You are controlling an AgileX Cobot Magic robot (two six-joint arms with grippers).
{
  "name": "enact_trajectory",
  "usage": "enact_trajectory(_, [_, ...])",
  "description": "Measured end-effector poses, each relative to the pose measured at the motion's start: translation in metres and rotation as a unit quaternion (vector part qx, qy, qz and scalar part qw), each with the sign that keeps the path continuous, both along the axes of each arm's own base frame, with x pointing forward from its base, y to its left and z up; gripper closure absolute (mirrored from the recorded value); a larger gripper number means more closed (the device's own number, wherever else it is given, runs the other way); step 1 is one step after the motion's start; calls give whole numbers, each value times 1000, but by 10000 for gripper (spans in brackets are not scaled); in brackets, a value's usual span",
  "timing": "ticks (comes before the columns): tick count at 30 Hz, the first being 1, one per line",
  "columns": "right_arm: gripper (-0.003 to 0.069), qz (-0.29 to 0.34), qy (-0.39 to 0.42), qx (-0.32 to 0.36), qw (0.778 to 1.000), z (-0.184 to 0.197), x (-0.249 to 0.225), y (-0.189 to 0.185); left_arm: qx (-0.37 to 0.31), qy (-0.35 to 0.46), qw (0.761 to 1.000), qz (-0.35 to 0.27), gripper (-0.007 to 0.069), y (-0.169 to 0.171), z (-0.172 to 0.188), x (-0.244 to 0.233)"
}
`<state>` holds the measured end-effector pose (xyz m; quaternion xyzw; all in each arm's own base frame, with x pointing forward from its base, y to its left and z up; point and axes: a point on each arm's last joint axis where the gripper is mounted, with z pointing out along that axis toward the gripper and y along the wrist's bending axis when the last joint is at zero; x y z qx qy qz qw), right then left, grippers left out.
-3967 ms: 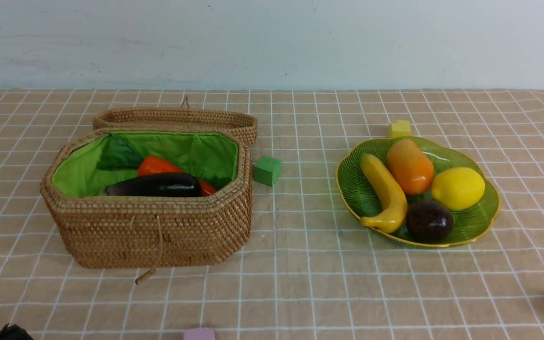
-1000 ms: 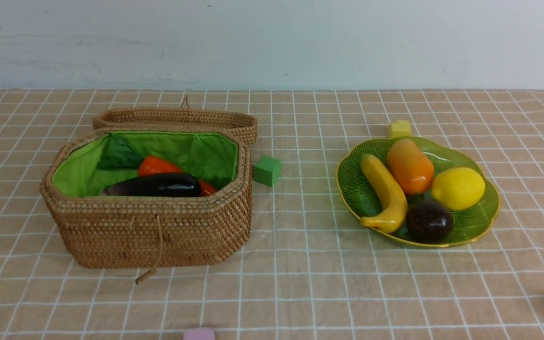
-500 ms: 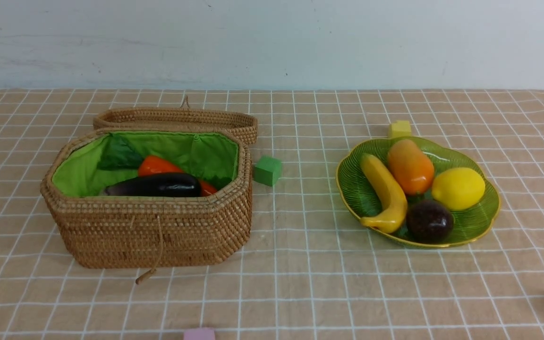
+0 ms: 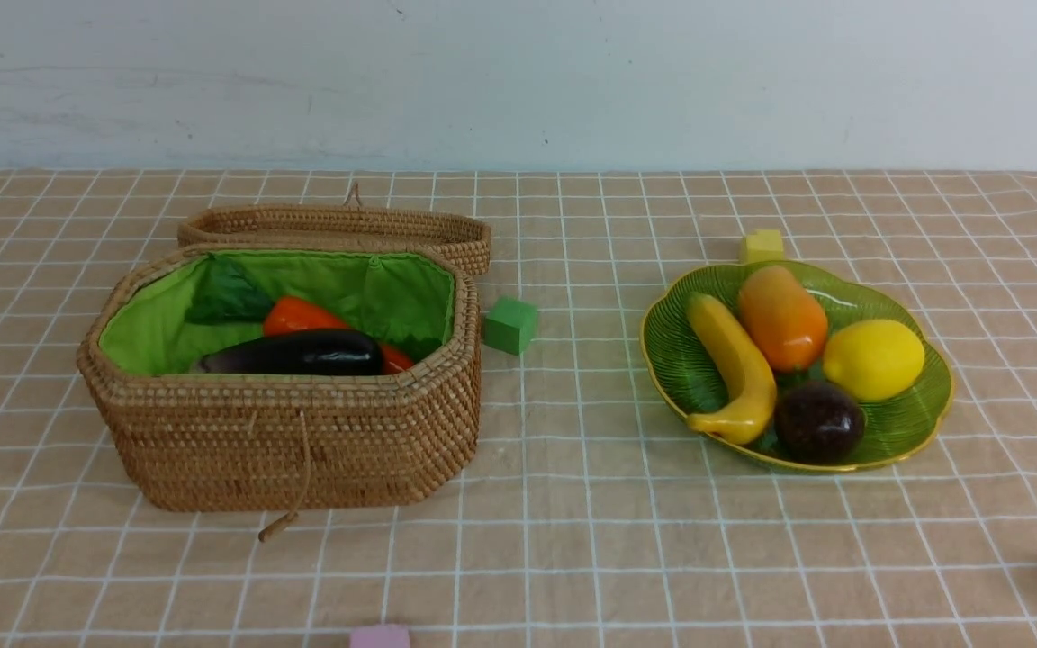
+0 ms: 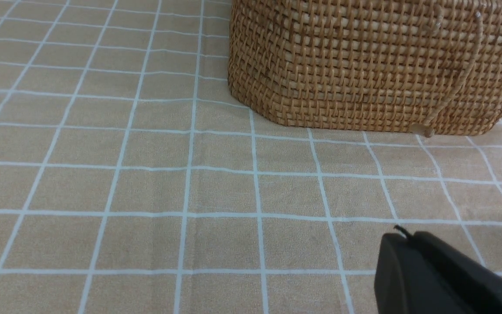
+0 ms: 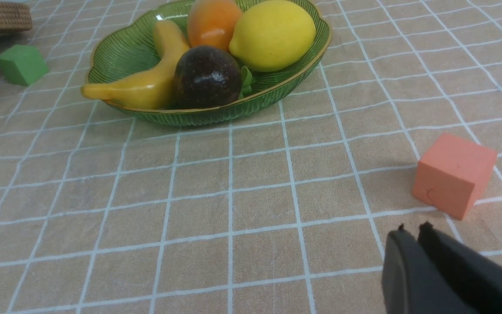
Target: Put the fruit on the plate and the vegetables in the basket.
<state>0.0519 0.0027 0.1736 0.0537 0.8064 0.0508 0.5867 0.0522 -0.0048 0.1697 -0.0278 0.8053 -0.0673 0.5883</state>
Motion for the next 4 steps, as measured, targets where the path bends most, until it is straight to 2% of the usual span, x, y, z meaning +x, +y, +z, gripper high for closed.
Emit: enact_trajectory(4, [616, 0, 0, 0, 1000, 0, 0, 0, 0, 0, 1000, 0, 633, 0, 0, 0])
